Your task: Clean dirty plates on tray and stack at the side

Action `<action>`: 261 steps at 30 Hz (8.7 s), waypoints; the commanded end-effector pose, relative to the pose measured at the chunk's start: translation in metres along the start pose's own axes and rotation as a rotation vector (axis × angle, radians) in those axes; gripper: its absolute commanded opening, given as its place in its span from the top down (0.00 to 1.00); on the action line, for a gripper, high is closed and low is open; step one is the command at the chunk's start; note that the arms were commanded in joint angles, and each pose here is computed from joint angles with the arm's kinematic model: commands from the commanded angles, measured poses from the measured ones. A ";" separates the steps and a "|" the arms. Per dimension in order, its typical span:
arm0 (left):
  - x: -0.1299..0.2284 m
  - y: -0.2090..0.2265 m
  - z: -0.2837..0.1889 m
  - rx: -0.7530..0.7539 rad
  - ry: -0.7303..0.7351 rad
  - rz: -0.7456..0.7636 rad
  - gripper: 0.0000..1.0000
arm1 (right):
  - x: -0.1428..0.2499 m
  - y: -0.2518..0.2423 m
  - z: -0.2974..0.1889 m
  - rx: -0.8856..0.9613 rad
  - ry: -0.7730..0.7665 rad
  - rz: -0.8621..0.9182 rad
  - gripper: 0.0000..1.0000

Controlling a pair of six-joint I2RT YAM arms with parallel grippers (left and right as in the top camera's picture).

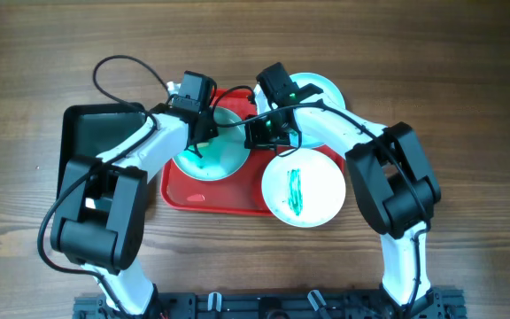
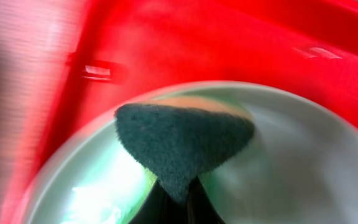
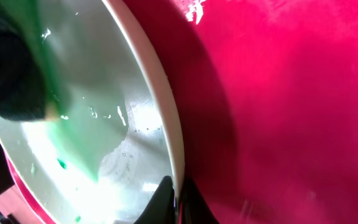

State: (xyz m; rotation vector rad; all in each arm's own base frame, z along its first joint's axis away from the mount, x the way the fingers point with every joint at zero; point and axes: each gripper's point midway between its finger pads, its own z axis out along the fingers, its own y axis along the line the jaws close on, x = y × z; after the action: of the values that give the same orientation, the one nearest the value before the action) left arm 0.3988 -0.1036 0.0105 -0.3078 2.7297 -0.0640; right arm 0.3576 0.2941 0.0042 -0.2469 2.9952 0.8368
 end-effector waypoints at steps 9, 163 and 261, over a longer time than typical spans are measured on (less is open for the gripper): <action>0.114 0.025 -0.018 0.022 0.504 0.338 0.96 | 0.008 -0.001 0.008 -0.006 0.033 -0.019 0.96; -0.039 0.113 -0.126 0.015 0.081 -0.343 0.96 | -0.028 -0.013 -0.013 0.215 -0.212 0.367 0.96; -0.076 0.038 -0.108 -0.025 0.129 -0.227 0.96 | 0.000 0.083 -0.203 1.099 -0.794 -0.486 0.96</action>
State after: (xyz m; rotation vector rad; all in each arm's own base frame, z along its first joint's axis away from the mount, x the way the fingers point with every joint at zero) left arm 0.4129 -0.0473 0.1170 -0.6761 2.8511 -0.0738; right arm 0.3434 0.2796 0.1776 -0.5322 2.2779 -0.3724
